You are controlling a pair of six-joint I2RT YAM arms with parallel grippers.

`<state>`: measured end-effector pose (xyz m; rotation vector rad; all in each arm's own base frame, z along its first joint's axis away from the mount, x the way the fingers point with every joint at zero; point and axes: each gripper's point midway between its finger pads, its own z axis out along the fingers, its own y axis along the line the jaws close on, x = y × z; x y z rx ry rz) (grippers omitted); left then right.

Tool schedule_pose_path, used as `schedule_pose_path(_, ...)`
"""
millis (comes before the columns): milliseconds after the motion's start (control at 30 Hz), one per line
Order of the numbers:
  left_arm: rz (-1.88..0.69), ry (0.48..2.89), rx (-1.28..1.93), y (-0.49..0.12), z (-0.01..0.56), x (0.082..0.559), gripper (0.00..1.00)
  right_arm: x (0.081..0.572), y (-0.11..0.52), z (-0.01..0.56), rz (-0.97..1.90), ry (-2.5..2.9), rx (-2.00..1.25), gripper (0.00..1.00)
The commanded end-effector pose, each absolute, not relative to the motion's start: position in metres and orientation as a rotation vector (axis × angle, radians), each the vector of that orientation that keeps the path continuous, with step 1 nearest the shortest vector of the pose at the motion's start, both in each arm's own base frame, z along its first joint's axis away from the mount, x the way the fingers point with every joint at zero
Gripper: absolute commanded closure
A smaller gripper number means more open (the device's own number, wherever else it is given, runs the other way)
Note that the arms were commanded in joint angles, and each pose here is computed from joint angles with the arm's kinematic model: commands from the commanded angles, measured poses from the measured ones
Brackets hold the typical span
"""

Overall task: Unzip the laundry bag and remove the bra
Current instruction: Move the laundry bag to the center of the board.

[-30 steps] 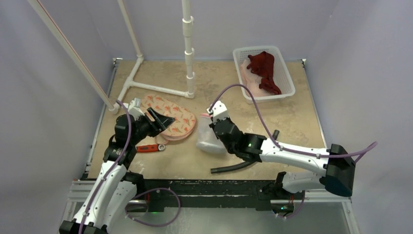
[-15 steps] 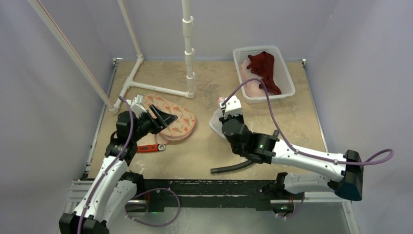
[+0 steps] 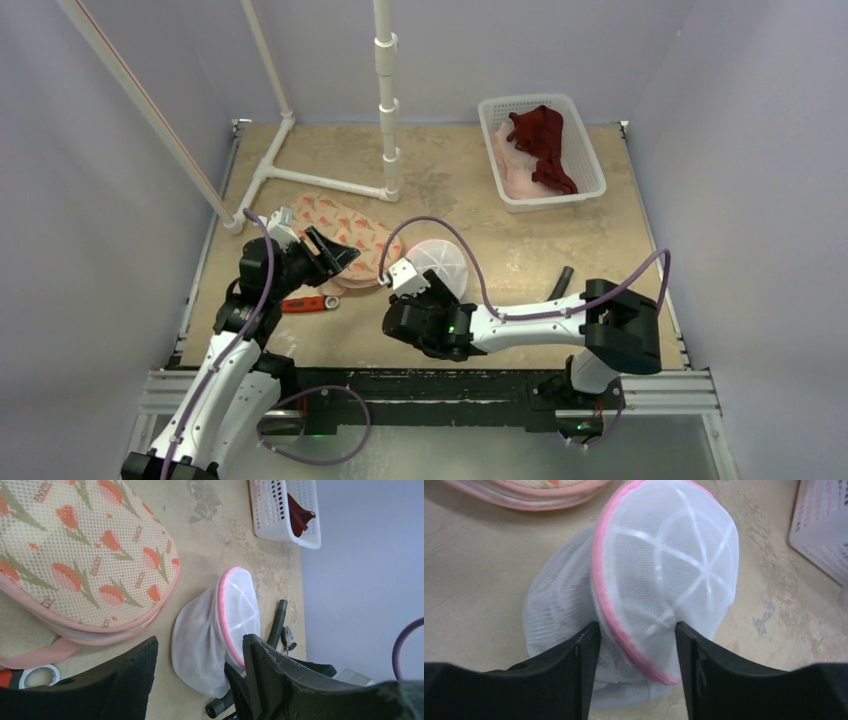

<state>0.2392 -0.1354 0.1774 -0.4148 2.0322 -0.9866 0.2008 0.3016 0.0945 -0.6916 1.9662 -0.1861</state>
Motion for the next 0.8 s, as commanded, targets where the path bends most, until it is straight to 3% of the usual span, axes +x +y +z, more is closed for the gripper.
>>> schedule_pose_path(0,-0.953,2.032,-0.389,-0.133,0.175,0.238,0.39,0.191,0.335,0.138,0.080,1.974,-0.604,0.32)
schedule_pose_path(100,-0.951,2.030,-0.381,-0.133,0.177,0.238,0.39,0.178,0.345,0.166,0.301,1.973,-0.606,0.21)
schedule_pose_path(333,-0.982,2.035,-0.358,-0.145,0.184,0.240,0.38,0.207,0.320,0.222,0.771,1.935,-0.419,0.15)
schedule_pose_path(567,-1.068,2.050,-0.388,-0.198,0.191,0.223,0.38,0.264,0.249,0.199,0.966,1.962,-0.097,0.17)
schedule_pose_path(767,-0.999,2.090,-0.414,-0.249,0.203,0.207,0.38,0.268,0.227,0.160,1.119,1.998,0.054,0.19)
